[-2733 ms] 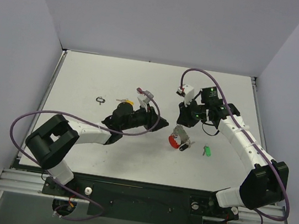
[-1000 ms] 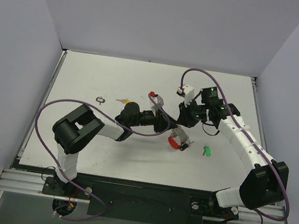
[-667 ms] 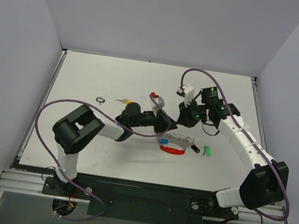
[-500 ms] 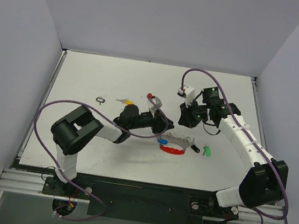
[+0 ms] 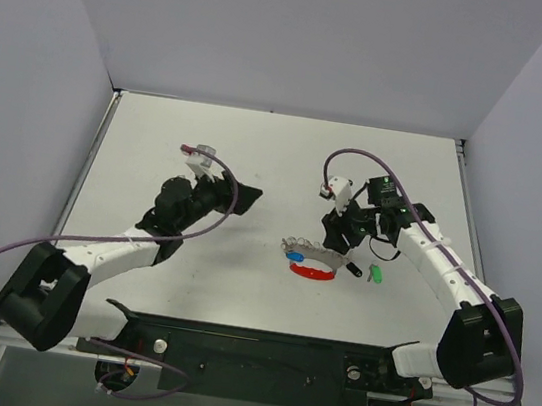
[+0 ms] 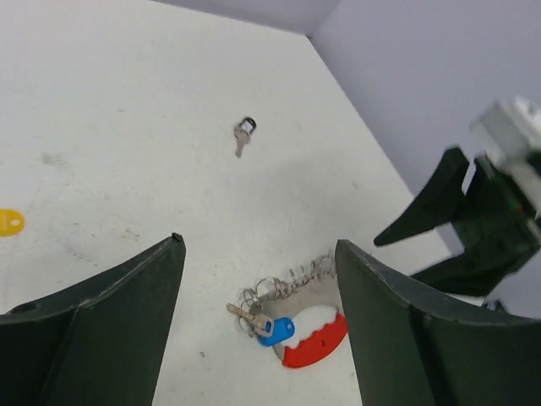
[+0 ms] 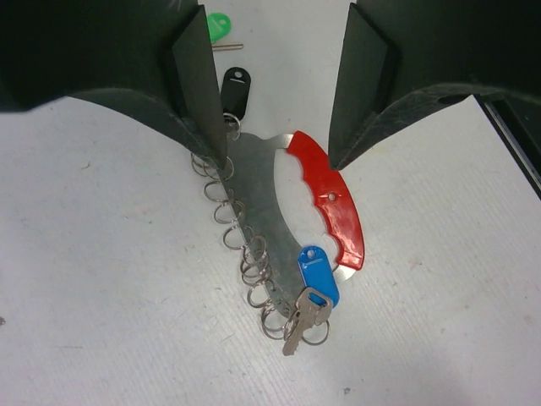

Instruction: Put the keys on the keyring

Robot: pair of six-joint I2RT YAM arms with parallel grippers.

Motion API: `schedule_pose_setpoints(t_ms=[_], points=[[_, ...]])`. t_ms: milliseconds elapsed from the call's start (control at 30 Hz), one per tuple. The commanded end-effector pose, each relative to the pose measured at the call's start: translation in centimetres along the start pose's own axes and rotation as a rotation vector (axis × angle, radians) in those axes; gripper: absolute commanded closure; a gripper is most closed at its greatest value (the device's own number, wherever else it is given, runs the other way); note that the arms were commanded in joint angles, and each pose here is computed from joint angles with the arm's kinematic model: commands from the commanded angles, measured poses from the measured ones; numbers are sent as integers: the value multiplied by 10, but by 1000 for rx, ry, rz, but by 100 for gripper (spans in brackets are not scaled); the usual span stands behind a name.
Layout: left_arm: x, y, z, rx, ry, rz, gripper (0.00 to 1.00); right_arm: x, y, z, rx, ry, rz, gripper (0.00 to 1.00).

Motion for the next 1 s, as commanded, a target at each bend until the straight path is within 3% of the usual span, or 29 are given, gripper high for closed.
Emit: schedule_pose_setpoints(t_ms=[0, 200, 367, 467, 567, 800, 967], points=[[28, 31, -33, -62, 214, -273, 14, -8, 4, -18, -57, -102, -50, 47], [47, 62, -76, -61, 172, -488, 14, -2, -2, -22, 33, -35, 220, 48], [46, 63, -91, 91, 254, -298, 18, -7, -13, -21, 81, -59, 428, 49], [43, 64, -100, 116, 257, -196, 20, -19, -19, -21, 87, -96, 622, 50], [36, 63, -108, 118, 245, -123, 21, -30, -30, -15, 81, -136, 716, 51], [32, 68, -110, 103, 212, -114, 21, -40, -47, -2, 88, -174, 882, 56], [37, 71, -108, 93, 204, -126, 21, -49, -50, 11, 116, -154, 954, 69]])
Point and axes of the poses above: each gripper's point midway between its finger pads, its own z axis out along the fingers, its own x axis along the line the jaws close on, y = z × x, the point moved 6 cm from there along -z, back along the fingers, and after that the axes turned 11 degrees about -z, right-handed, at the moved point
